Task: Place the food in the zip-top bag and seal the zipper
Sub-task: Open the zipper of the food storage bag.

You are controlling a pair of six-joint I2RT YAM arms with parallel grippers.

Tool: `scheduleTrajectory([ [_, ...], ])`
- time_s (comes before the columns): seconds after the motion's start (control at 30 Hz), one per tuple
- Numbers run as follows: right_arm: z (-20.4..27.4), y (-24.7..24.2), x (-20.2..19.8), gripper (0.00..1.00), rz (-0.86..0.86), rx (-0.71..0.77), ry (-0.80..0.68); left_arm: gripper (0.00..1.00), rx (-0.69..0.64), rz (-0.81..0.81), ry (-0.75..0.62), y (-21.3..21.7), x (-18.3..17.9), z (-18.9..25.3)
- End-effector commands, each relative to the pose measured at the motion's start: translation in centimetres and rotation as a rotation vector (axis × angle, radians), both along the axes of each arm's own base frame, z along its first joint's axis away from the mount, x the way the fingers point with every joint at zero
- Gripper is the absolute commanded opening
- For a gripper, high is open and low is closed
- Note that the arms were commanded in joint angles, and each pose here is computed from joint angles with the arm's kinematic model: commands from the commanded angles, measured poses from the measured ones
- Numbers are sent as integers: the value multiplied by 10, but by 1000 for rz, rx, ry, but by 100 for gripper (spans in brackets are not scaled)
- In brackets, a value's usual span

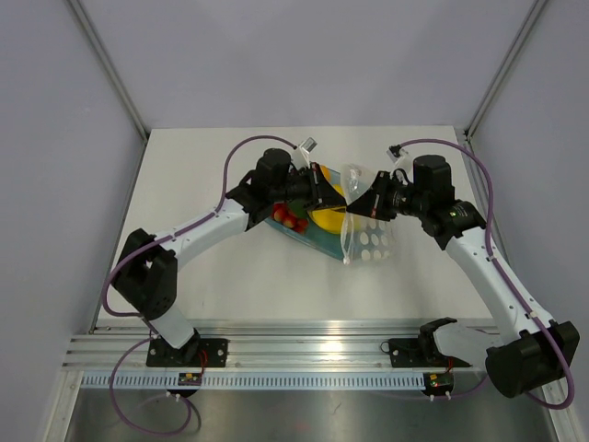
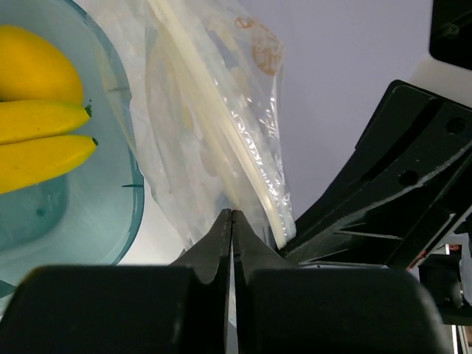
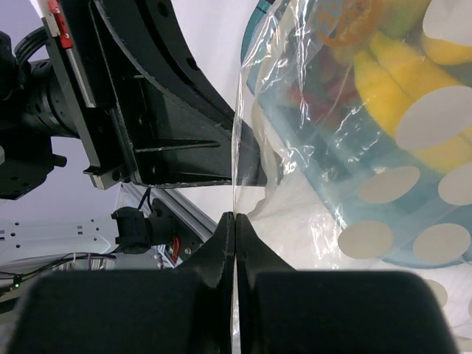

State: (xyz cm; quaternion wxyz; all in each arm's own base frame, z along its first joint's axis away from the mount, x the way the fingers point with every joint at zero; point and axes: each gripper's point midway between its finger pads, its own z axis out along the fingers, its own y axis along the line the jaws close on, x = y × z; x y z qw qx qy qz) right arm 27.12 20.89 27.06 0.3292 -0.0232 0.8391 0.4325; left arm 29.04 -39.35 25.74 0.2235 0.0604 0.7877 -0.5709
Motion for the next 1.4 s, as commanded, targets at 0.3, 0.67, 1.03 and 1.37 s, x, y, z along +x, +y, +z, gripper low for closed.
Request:
scheduleTrajectory([
  [0.3, -2, -28, 0, 1, -68, -209, -20, 0, 64, 45, -53, 10, 6, 8],
  [0.67, 6, -22, 6, 0, -110, -127, -36, 61, -14, -15, -68, 5, -21, 26],
  [1.03, 9, -15, 4, 0, -78, -90, -27, 41, -70, -33, -42, -12, -20, 30],
  [1.37, 4, -13, 0, 0, -60, -93, -12, 9, -47, -27, -5, -21, -10, 21],
])
